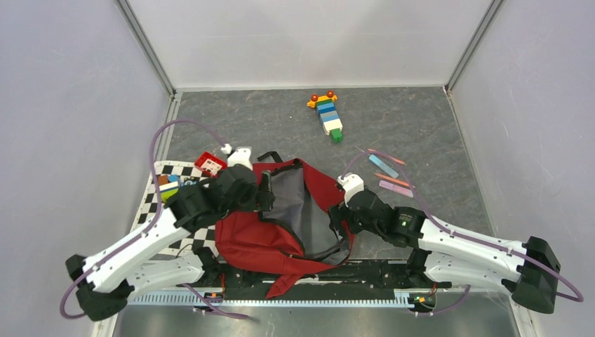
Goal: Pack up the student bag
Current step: Adjust the student bag at the center of the board.
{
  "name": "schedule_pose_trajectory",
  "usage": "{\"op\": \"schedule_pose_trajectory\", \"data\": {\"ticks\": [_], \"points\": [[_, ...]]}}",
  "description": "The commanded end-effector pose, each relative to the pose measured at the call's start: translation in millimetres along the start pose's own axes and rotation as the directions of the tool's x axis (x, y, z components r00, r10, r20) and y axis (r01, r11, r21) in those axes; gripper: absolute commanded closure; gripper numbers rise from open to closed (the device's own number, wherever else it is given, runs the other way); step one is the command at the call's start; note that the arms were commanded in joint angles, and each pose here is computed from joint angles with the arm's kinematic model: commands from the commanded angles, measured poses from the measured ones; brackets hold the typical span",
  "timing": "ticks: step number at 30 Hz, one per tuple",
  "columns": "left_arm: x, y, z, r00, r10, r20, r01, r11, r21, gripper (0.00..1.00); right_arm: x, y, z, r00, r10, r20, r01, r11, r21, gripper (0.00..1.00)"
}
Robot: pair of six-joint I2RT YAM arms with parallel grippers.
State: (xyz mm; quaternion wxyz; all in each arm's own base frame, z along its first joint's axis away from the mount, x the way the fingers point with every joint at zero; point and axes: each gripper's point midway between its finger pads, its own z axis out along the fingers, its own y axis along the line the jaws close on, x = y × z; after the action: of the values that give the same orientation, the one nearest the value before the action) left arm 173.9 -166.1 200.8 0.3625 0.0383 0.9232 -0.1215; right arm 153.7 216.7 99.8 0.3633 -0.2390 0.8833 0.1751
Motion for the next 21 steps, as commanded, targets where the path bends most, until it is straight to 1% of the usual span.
{"op": "schedule_pose_trajectory", "data": {"ticks": [1, 3, 5, 9, 11, 14, 16, 17, 18, 19, 20, 21], "points": [[17, 7, 11, 0.988, -0.15, -0.017, 0.151, 0.987, 0.055, 0.0, -11, 1, -2, 0.999, 0.001, 0.034, -0.001, 1.0, 0.001, 0.05], [28, 2, 20, 0.981, -0.191, -0.04, 0.194, 0.974, 0.112, 0.0, -10, -3, 0, 0.999, -0.026, 0.029, 0.025, 0.999, 0.03, 0.06], [34, 0, 28, 0.971, -0.236, -0.048, 0.24, 0.96, 0.142, 0.0, -14, -6, 2, 0.999, -0.038, 0.035, 0.036, 0.998, 0.051, 0.06], [38, 5, 38, 0.964, -0.265, -0.036, 0.267, 0.955, 0.125, 0.0, -26, -15, 4, 0.996, -0.049, 0.077, 0.039, 0.991, 0.126, 0.09], [38, 1, 44, 0.964, -0.264, -0.03, 0.265, 0.952, 0.152, 0.07, -32, -20, 6, 0.993, -0.05, 0.11, 0.032, 0.987, 0.158, 0.14], [39, -10, 50, 0.963, -0.268, -0.03, 0.268, 0.939, 0.214, 0.23, -47, -24, 8, 0.983, -0.038, 0.177, 0.002, 0.981, 0.195, 0.3], [37, -10, 53, 0.962, -0.273, -0.018, 0.27, 0.939, 0.211, 0.46, -57, -27, 8, 0.974, -0.018, 0.226, -0.032, 0.975, 0.219, 0.44], [36, -8, 55, 0.961, -0.277, -0.008, 0.273, 0.941, 0.201, 0.59, -62, -28, 9, 0.968, -0.004, 0.252, -0.054, 0.973, 0.225, 0.55], [35, -6, 56, 0.96, -0.28, 0.001, 0.275, 0.942, 0.194, 0.69, -66, -27, 11, 0.961, 0.013, 0.277, -0.076, 0.973, 0.218, 0.72], [32, -6, 56, 0.959, -0.282, 0.014, 0.274, 0.942, 0.194, 0.79, -69, -25, 13, 0.953, 0.035, 0.301, -0.101, 0.974, 0.205, 0.88], [29, -7, 55, 0.959, -0.282, 0.026, 0.271, 0.942, 0.199, 0.87, -73, -22, 14, 0.946, 0.058, 0.32, -0.124, 0.974, 0.189, 0.97], [25, -8, 55, 0.959, -0.281, 0.038, 0.267, 0.941, 0.207, 0.92, -76, -20, 16, 0.938, 0.079, 0.337, -0.145, 0.974, 0.175, 1.0]]}}
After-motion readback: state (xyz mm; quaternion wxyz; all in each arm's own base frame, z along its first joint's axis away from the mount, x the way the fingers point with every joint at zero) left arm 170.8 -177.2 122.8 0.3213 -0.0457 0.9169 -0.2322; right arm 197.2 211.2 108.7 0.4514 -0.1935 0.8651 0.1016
